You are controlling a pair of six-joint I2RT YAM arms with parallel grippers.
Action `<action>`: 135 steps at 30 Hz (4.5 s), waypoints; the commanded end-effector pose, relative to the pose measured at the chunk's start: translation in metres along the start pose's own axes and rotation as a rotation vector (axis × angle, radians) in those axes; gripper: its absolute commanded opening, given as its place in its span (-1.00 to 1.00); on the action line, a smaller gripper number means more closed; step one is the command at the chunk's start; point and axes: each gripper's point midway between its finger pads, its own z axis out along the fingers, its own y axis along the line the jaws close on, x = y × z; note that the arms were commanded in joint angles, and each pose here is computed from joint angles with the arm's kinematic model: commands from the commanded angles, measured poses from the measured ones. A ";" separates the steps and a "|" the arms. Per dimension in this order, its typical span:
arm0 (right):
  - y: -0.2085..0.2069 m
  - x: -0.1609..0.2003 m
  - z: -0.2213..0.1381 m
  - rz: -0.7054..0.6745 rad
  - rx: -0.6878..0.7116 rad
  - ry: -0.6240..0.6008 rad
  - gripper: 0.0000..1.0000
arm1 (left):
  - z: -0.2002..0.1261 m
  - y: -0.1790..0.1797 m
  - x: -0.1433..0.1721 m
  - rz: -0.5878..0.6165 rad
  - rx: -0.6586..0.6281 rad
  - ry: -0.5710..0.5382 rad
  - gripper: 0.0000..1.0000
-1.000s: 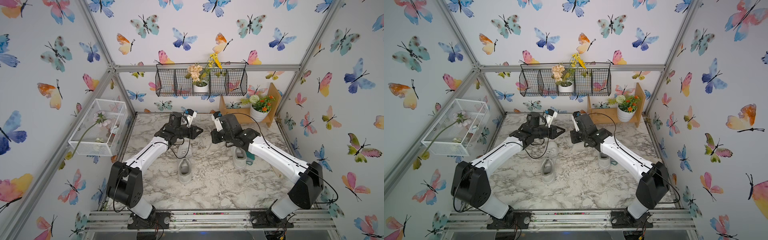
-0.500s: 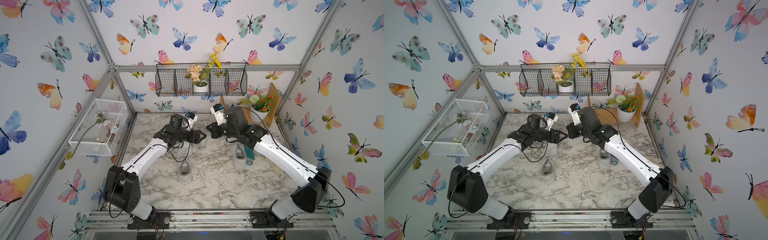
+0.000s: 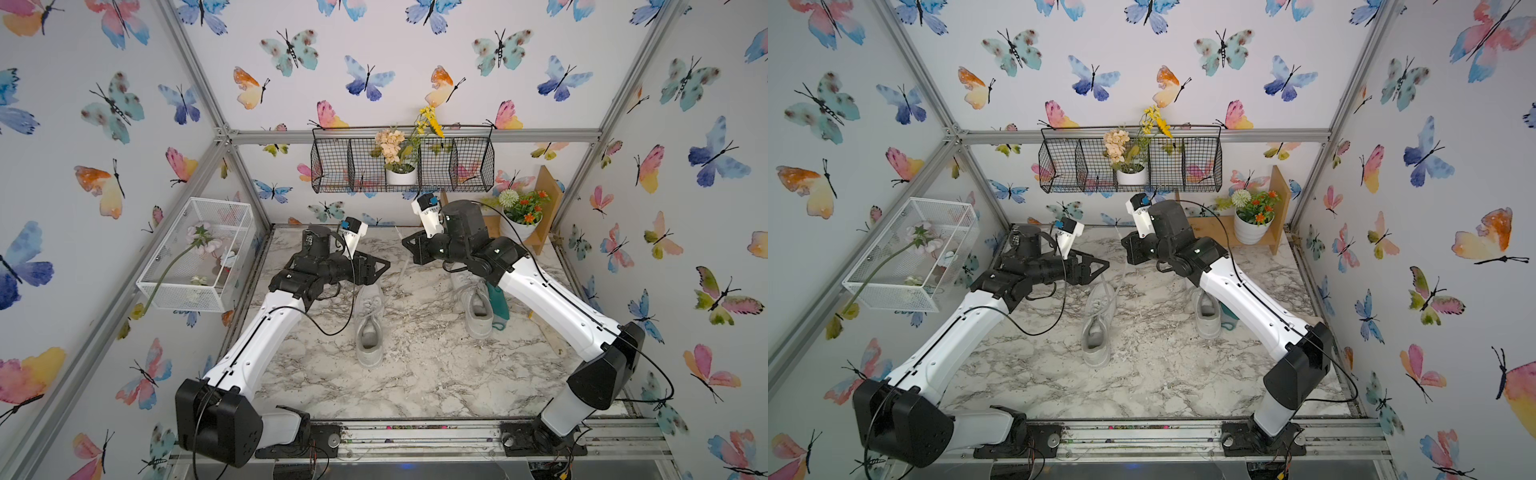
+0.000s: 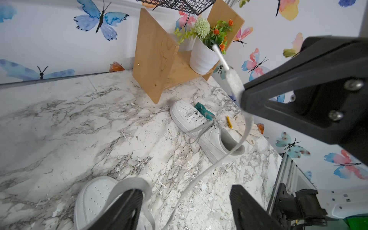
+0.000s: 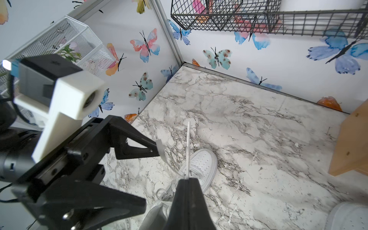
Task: Tie the shoes
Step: Cross the shoelace with the shoelace.
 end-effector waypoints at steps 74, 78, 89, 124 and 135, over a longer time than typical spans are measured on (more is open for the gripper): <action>-0.007 -0.013 0.054 -0.023 0.005 0.043 -0.96 | -0.018 0.007 0.056 -0.215 0.240 -0.004 -1.00; -0.027 0.021 0.102 -0.021 0.030 0.137 -0.70 | -0.038 0.028 0.067 -0.387 0.252 -0.028 -1.00; -0.118 0.100 0.141 -0.034 0.277 0.400 0.12 | -0.061 0.059 0.084 -0.585 0.224 -0.065 -1.00; -0.212 0.177 0.096 0.107 0.428 0.530 -0.96 | -0.048 0.053 0.068 -0.439 0.212 -0.020 -0.28; -0.075 0.030 0.045 0.122 -0.079 0.196 -0.96 | -0.022 0.035 0.075 -0.349 0.246 0.042 -0.32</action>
